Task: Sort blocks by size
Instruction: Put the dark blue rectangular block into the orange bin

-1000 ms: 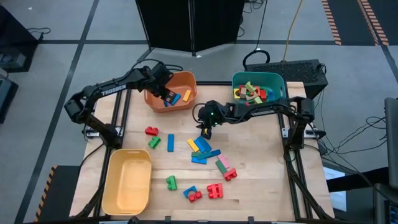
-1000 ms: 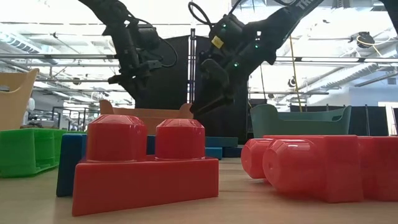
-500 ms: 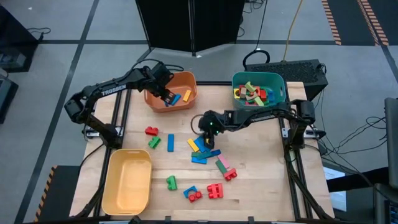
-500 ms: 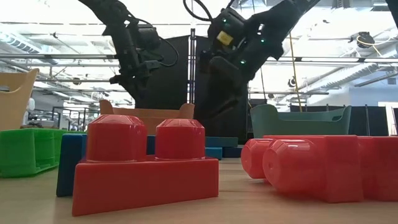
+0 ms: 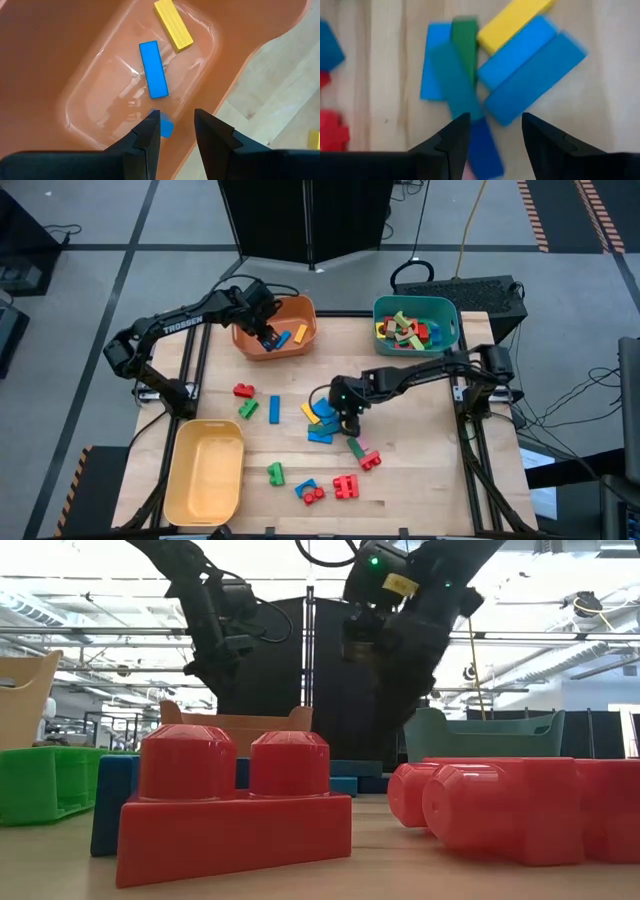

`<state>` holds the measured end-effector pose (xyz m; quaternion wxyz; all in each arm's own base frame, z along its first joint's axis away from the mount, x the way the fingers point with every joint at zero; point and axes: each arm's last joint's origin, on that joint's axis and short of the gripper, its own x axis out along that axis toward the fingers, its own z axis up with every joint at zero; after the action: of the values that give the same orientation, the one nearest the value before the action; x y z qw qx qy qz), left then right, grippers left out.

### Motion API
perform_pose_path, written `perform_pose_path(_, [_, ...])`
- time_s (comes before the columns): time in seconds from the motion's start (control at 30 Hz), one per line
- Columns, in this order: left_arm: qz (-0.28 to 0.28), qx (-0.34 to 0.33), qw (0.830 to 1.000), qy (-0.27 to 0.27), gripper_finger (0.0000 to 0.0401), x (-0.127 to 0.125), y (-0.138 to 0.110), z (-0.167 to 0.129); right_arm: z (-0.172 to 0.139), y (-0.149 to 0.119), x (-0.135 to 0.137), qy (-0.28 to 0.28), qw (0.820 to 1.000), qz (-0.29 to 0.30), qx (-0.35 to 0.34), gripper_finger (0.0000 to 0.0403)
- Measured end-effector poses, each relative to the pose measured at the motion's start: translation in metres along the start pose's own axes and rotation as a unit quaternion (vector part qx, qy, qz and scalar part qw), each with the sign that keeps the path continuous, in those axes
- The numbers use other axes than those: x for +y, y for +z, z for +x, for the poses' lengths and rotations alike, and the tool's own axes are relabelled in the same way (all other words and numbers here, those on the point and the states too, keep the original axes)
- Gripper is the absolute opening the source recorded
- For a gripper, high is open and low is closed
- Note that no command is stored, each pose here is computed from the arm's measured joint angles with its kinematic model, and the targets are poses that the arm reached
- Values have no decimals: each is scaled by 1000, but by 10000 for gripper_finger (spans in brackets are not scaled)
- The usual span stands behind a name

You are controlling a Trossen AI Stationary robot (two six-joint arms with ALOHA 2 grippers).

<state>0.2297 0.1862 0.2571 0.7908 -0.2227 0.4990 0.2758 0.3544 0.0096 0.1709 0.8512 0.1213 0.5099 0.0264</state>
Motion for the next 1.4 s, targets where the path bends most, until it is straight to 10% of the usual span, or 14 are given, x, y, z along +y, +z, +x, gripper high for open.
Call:
perform_pose_path(0.47, [27,-1,1000,-16,116,-18,-1,1,6,-19,26,-77,990,-108,54,167])
perform_pose_path(1.4, [61,8,997,-46,116,-59,-9,1,38,-28,28,-82,985,-122,87,165])
